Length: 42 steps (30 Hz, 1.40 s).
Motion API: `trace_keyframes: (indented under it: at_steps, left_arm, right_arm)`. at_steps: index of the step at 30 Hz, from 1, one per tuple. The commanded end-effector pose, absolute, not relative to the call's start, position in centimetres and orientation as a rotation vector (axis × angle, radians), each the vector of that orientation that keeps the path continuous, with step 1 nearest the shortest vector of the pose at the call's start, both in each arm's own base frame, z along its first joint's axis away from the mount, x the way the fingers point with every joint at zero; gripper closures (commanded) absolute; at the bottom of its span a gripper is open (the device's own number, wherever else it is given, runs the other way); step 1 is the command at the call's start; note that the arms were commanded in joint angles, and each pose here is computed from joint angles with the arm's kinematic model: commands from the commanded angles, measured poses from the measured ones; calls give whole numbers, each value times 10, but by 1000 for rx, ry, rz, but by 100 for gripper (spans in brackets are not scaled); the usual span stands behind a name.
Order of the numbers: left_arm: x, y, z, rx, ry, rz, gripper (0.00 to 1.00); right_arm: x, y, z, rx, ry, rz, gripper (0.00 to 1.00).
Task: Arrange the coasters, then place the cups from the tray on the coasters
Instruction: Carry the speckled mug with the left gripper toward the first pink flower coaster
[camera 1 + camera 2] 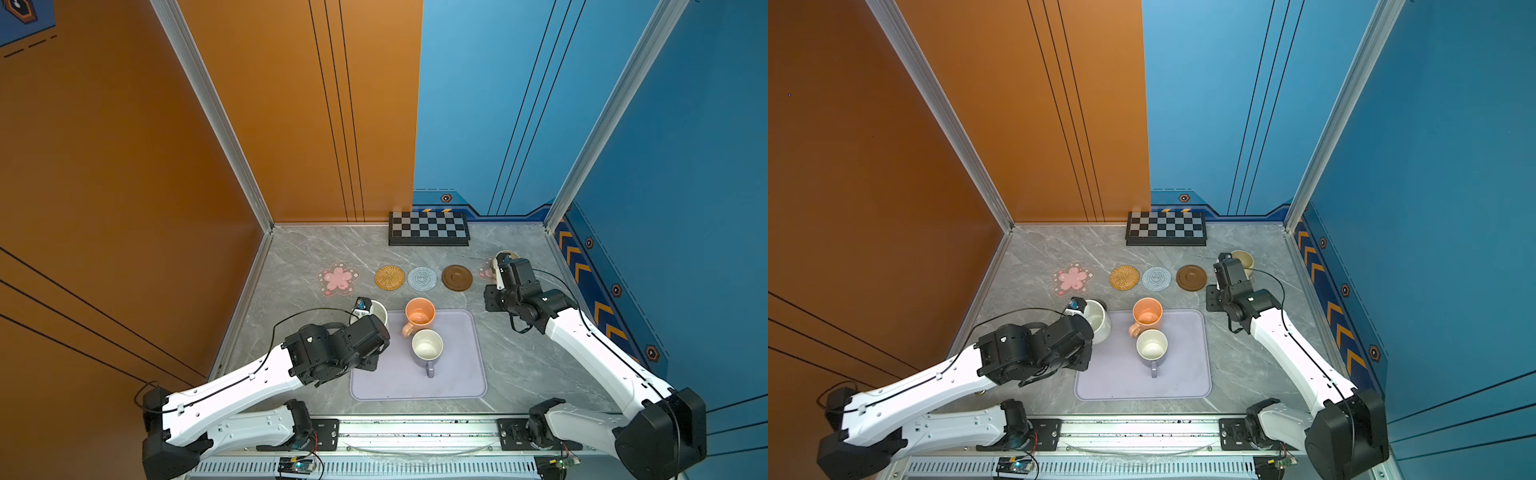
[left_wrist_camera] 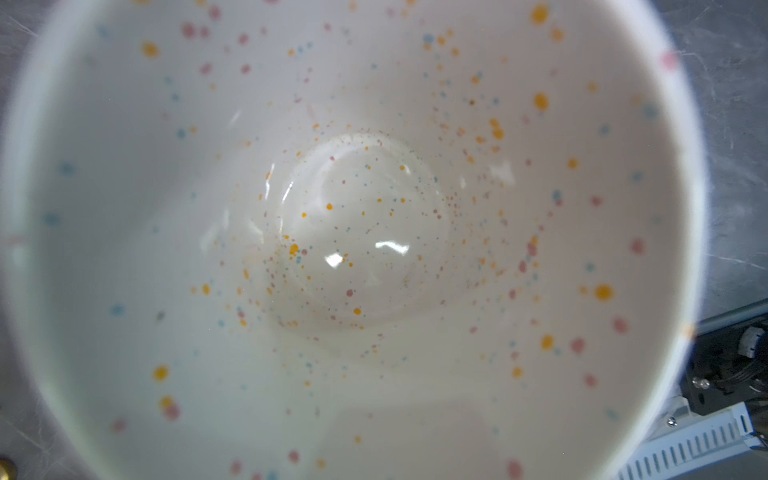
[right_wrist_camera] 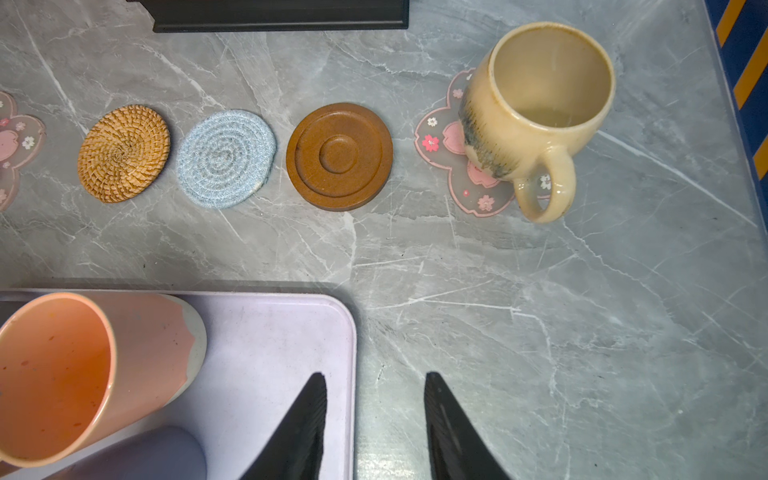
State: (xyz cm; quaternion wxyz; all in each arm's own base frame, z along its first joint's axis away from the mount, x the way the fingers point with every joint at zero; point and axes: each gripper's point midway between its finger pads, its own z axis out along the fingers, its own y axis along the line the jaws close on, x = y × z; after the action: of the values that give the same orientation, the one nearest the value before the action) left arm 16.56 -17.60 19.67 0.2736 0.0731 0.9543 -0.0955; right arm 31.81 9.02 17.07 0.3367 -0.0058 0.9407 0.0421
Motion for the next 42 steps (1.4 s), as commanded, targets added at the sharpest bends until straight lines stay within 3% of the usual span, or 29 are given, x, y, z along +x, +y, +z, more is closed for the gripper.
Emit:
trace_keyframes:
  at_steps: [1,12,42]
  left_arm:
    - [181,-166,229,116,2461,-284,100]
    - [198,-130,254,25,2423,-222,100]
    - [274,-59,235,-265,2514,-234,100]
  right_arm:
    - [322,96,179,-18,2438,142,58]
    - [321,96,178,-14,2441,145,58]
    - [351,114,201,-26,2416,213,58]
